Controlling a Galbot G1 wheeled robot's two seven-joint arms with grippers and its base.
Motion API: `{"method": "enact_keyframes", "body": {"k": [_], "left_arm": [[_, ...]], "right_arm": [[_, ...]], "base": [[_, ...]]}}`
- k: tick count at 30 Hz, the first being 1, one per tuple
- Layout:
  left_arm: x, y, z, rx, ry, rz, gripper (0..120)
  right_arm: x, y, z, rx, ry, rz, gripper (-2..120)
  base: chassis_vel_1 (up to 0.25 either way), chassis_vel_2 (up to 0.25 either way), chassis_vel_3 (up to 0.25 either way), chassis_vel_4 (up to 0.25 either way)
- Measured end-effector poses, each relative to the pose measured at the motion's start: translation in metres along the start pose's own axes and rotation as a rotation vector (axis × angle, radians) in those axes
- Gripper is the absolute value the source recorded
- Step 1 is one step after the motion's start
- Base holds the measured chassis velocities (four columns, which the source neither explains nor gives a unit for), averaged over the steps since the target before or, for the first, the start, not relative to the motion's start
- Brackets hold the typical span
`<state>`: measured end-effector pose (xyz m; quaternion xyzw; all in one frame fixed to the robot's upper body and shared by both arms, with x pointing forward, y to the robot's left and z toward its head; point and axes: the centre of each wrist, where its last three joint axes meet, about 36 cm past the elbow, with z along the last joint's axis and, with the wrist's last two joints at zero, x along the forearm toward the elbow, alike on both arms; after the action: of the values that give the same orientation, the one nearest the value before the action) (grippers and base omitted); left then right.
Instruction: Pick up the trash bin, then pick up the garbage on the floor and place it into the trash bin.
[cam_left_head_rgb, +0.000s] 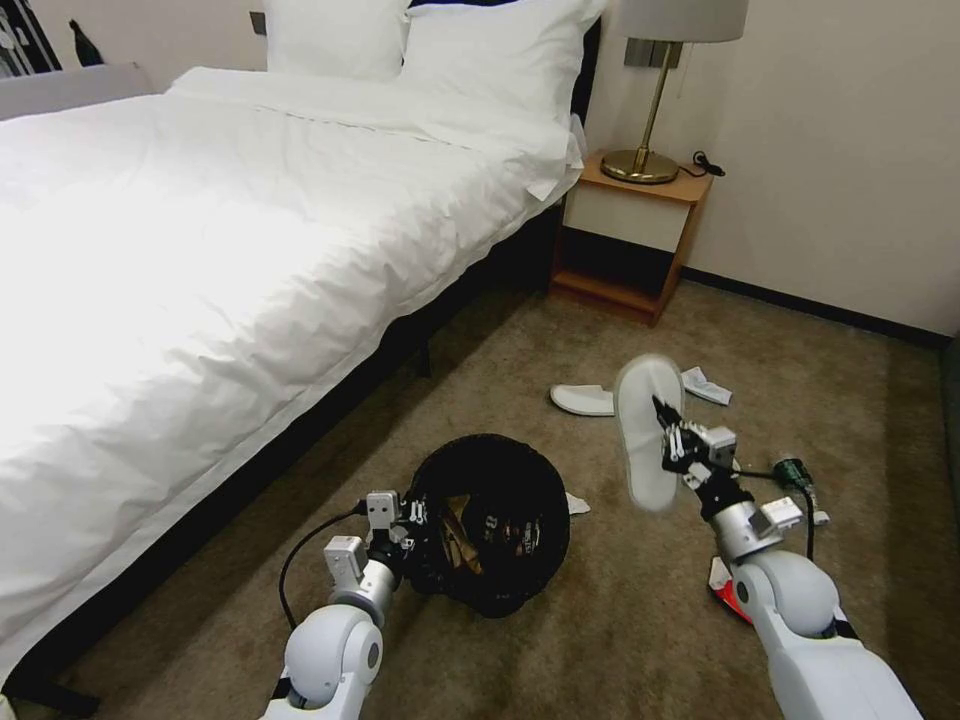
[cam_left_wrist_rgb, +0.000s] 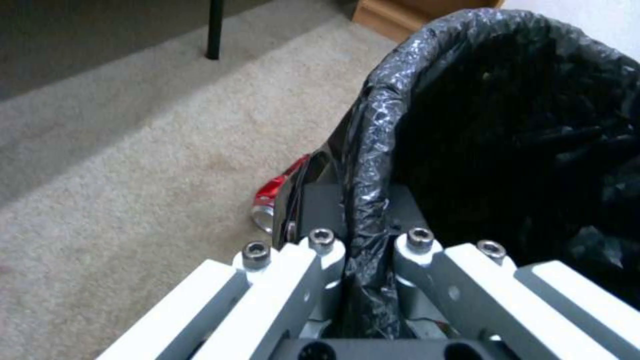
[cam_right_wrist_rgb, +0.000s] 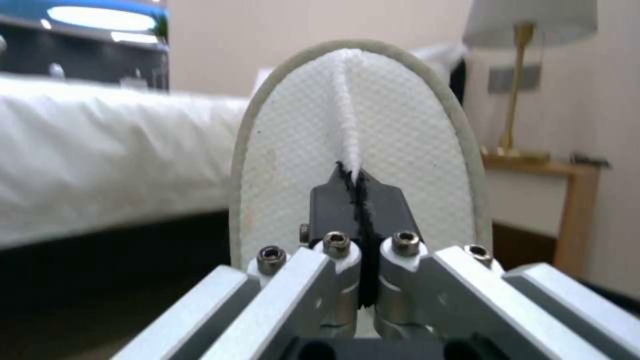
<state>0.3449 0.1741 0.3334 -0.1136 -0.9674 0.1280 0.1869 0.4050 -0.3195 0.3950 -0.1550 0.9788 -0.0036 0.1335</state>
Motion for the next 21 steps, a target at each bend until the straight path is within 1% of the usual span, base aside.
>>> {"method": "enact_keyframes", "body": {"k": [1,3,4,6,7,9,10,11,12,16,18,21], "left_arm": [[0.000,0.000,0.000,0.000,0.000,0.000,3],[-0.001,-0.002,0.003,0.010,0.018,0.008,3],[-0.001,-0.002,0.003,0.010,0.018,0.008,3],[-0.003,-0.004,0.007,0.016,0.036,0.014,3],[-0.003,-0.004,0.007,0.016,0.036,0.014,3],[-0.006,-0.005,0.012,0.026,0.076,0.023,2],[-0.006,-0.005,0.012,0.026,0.076,0.023,2],[-0.007,-0.006,0.015,0.035,0.101,0.030,0],[-0.008,-0.008,0.016,0.041,0.111,0.036,0],[-0.011,-0.010,0.018,0.057,0.132,0.048,0],[-0.013,-0.013,0.020,0.071,0.160,0.064,0],[-0.013,-0.016,0.021,0.078,0.172,0.074,0]], "right_arm": [[0.000,0.000,0.000,0.000,0.000,0.000,0],[-0.005,0.007,-0.017,-0.003,-0.036,-0.008,0],[-0.005,0.007,-0.017,-0.003,-0.036,-0.008,0],[-0.007,0.012,-0.033,0.000,-0.062,-0.018,0],[-0.007,0.012,-0.033,0.000,-0.062,-0.018,0],[-0.009,0.019,-0.053,0.004,-0.097,-0.032,0],[-0.009,0.019,-0.053,0.004,-0.097,-0.032,0],[-0.009,0.023,-0.063,0.004,-0.114,-0.041,0],[-0.008,0.028,-0.069,0.002,-0.125,-0.046,0],[-0.004,0.039,-0.081,-0.010,-0.142,-0.062,0],[0.002,0.054,-0.092,-0.029,-0.154,-0.086,0],[0.006,0.062,-0.096,-0.038,-0.160,-0.097,0]], "base": [[0.000,0.000,0.000,0.000],[0.000,0.000,0.000,0.000],[0.000,0.000,0.000,0.000],[0.000,0.000,0.000,0.000],[0.000,0.000,0.000,0.000],[0.000,0.000,0.000,0.000],[0.000,0.000,0.000,0.000],[0.000,0.000,0.000,0.000],[0.000,0.000,0.000,0.000],[0.000,0.000,0.000,0.000],[0.000,0.000,0.000,0.000],[0.000,0.000,0.000,0.000]]}}
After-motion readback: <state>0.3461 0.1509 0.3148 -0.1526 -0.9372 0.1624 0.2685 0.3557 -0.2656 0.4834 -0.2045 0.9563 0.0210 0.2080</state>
